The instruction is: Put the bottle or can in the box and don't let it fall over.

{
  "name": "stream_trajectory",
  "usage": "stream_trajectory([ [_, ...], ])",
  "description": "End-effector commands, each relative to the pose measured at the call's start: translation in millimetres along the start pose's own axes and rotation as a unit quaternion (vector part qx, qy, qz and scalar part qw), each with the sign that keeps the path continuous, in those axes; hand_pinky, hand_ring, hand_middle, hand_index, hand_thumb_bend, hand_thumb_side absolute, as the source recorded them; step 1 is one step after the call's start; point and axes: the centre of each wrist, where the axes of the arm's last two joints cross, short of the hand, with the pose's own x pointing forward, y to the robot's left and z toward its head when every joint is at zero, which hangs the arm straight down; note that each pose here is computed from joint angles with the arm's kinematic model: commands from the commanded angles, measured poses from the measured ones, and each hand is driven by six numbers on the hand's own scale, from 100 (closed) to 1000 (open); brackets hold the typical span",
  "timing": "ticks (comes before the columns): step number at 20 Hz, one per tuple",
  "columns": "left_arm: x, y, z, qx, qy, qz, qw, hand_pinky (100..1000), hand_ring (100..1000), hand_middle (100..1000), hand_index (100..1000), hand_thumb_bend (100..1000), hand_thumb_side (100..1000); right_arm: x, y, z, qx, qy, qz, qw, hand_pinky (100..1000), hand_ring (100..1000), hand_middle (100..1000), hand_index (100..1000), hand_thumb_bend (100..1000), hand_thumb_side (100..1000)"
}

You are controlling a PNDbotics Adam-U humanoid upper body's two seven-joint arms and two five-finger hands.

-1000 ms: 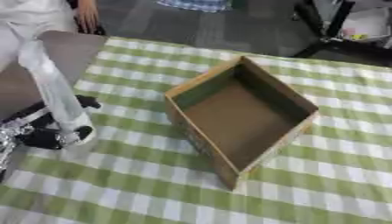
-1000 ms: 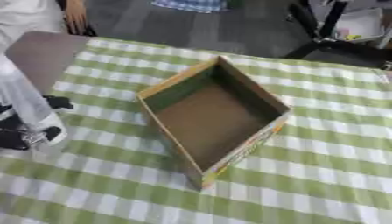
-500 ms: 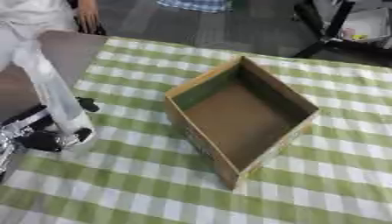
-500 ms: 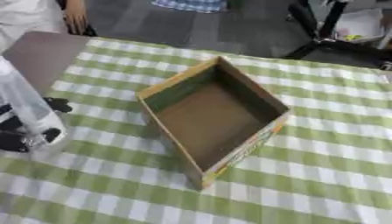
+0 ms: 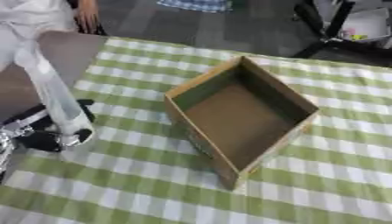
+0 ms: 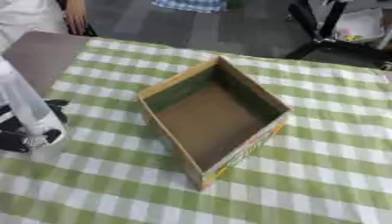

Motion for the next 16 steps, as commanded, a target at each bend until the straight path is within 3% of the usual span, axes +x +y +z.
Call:
stream_trajectory([
  [1,-2.7,4.8,5.6,0.012,0.016,0.001,1.000,1000,1000,480,399,100,234,6.9,-2.6,-3.4,0.007,-0.008,0.009,1.000,925,1000,1000,1000,100,613],
  [9,4.1,9.6,2.7,0.028,0.001,0.003,1.000,1000,1000,419,293,100,203,7.4,-3.3,-3.0,0.006,-0.007,0.009,1.000,926,1000,1000,1000,100,612],
  [16,14.5,15.7,-2.3,0.046,-0.023,0.018,0.998,1000,1000,382,278,100,237,7.5,-3.7,-2.2,0.005,-0.007,0.009,1.000,926,1000,1000,1000,100,611],
])
